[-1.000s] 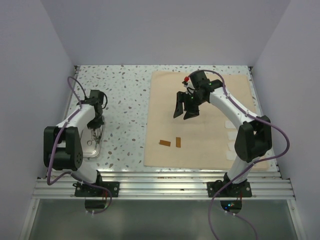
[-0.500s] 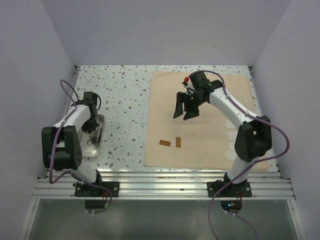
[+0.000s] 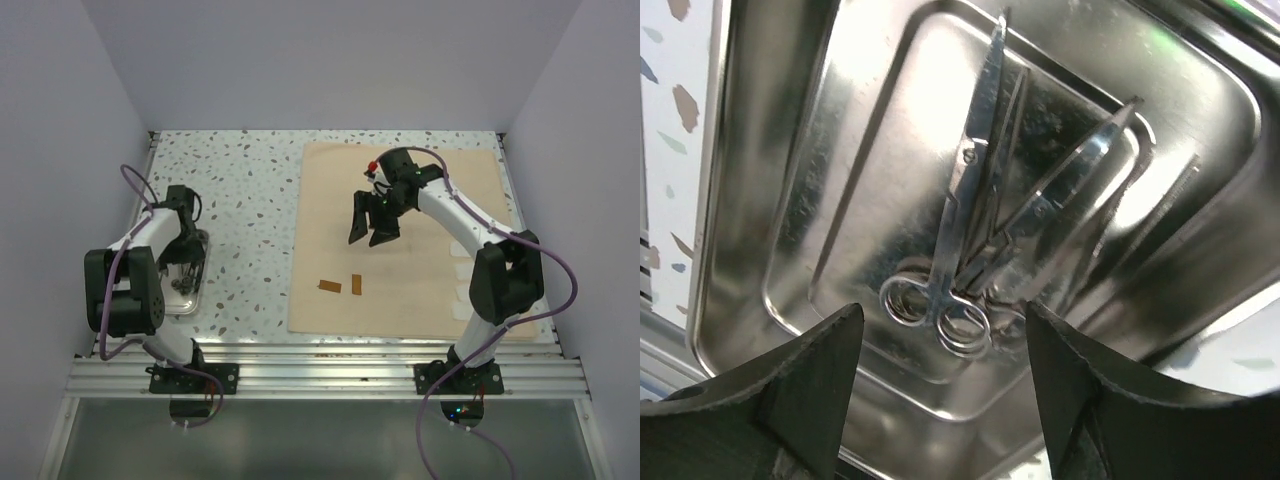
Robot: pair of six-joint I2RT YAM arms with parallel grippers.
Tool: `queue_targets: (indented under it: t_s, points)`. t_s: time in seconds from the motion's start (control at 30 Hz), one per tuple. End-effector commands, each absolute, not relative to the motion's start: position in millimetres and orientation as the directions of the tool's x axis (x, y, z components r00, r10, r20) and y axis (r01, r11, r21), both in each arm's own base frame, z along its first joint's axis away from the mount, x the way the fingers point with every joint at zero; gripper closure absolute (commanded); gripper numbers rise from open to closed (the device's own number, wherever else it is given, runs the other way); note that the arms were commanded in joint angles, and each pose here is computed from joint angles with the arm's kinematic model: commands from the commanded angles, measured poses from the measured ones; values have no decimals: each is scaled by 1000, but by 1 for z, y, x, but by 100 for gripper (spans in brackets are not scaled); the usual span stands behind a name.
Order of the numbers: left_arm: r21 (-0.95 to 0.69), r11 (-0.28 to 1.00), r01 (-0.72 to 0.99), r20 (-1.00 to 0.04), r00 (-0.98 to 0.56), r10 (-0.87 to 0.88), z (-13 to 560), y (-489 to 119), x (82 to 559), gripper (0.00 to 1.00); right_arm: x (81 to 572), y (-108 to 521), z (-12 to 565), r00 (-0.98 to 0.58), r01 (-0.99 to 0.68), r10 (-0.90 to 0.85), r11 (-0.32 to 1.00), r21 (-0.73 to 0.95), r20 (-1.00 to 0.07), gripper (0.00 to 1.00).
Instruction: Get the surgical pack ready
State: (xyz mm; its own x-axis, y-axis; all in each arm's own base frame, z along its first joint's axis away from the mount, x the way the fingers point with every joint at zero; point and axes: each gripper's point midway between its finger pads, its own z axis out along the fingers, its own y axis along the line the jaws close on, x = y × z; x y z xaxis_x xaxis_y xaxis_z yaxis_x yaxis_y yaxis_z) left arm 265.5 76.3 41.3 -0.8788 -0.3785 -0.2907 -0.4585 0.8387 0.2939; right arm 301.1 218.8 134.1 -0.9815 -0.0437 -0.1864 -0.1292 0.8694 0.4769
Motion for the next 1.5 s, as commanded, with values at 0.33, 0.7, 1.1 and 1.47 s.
queue_targets:
  t_s: [0.33,0.7,1.1,1.47]
  points:
    - [-308,922,-235,-512,-775,-369,145,-78,311,29,268,216,78,-997,-21,2,957,288,-77,39]
    - [-493,864,104,-529,-824,-203,150,-151,281,33,272,231,34,-996,68,75,989,133,-47,48]
    - [-521,838,161,-529,-832,-169,156,-159,272,34,277,226,22,-997,48,53,995,82,-53,48]
    - [-538,825,171,-517,-841,-163,156,-163,270,35,274,221,13,-998,49,51,997,56,-36,52]
